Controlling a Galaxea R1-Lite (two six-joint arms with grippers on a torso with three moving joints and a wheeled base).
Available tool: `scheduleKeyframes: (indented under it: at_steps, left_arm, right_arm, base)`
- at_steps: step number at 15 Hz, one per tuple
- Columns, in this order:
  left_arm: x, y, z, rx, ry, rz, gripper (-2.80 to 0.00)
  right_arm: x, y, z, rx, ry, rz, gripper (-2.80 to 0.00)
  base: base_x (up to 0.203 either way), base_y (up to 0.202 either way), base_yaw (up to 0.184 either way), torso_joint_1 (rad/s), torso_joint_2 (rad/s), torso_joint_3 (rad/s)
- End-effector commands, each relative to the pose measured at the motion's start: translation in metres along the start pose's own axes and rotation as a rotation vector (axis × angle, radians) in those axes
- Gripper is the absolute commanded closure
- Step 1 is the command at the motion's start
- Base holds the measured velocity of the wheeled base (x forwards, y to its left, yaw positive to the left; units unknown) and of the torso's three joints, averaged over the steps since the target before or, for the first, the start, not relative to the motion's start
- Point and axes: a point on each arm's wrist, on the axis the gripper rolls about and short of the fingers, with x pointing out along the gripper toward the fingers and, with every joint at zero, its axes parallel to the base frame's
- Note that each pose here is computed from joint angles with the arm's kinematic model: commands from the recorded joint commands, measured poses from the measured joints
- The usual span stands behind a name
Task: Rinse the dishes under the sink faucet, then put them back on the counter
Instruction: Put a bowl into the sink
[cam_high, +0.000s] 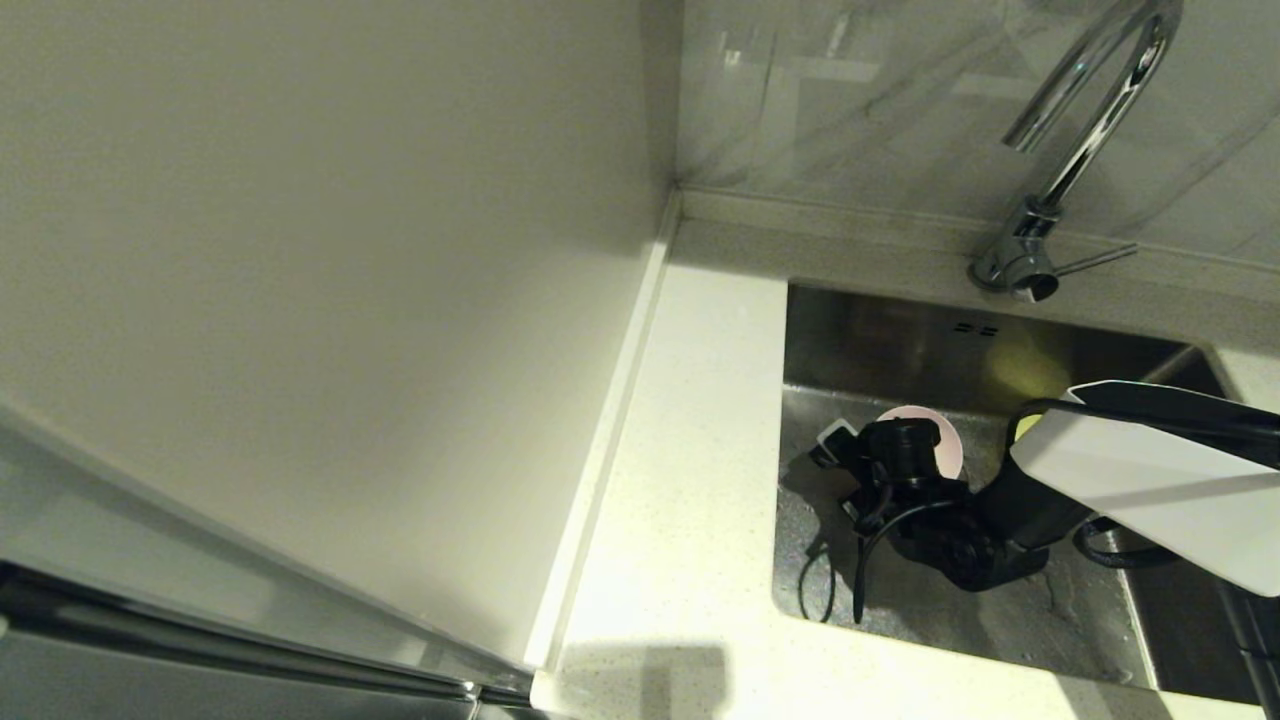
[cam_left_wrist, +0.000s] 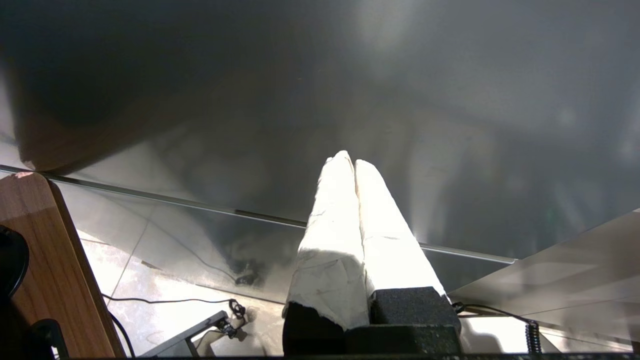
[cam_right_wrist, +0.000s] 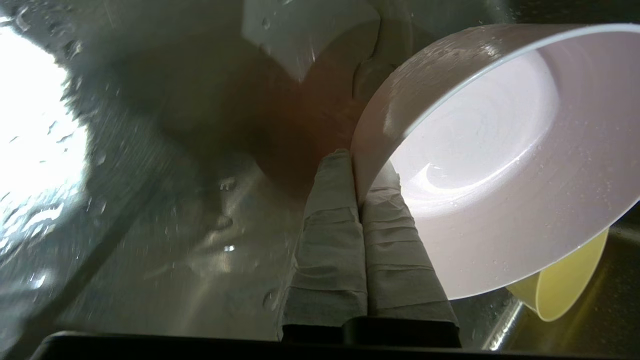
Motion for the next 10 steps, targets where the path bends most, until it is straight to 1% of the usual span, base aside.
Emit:
scheduleKeyframes:
  at_steps: [1, 4, 10]
  left_arm:
    - [0.0002, 0.0000, -0.0008, 0.000, 0.003, 0.000, 0.00]
    - [0.0002, 0.0000, -0.0008, 0.000, 0.003, 0.000, 0.00]
    - [0.0002, 0.0000, -0.0008, 0.000, 0.003, 0.000, 0.00]
  right_arm:
    - [0.0061, 0.0054, -0.0027, -0.007, 0.007, 0.000, 0.00]
    - [0.0069, 0.0045, -0.0013, -0.004, 0.012, -0.020, 0.00]
    - [0.0067, 0.0047, -0.0018, -0.005, 0.014, -0.020, 0.00]
  base:
    - [0.000, 0.000, 0.000, 0.000, 0.00, 0.000]
    - [0.000, 0.000, 0.000, 0.000, 0.00, 0.000]
    - [0.000, 0.000, 0.000, 0.000, 0.00, 0.000]
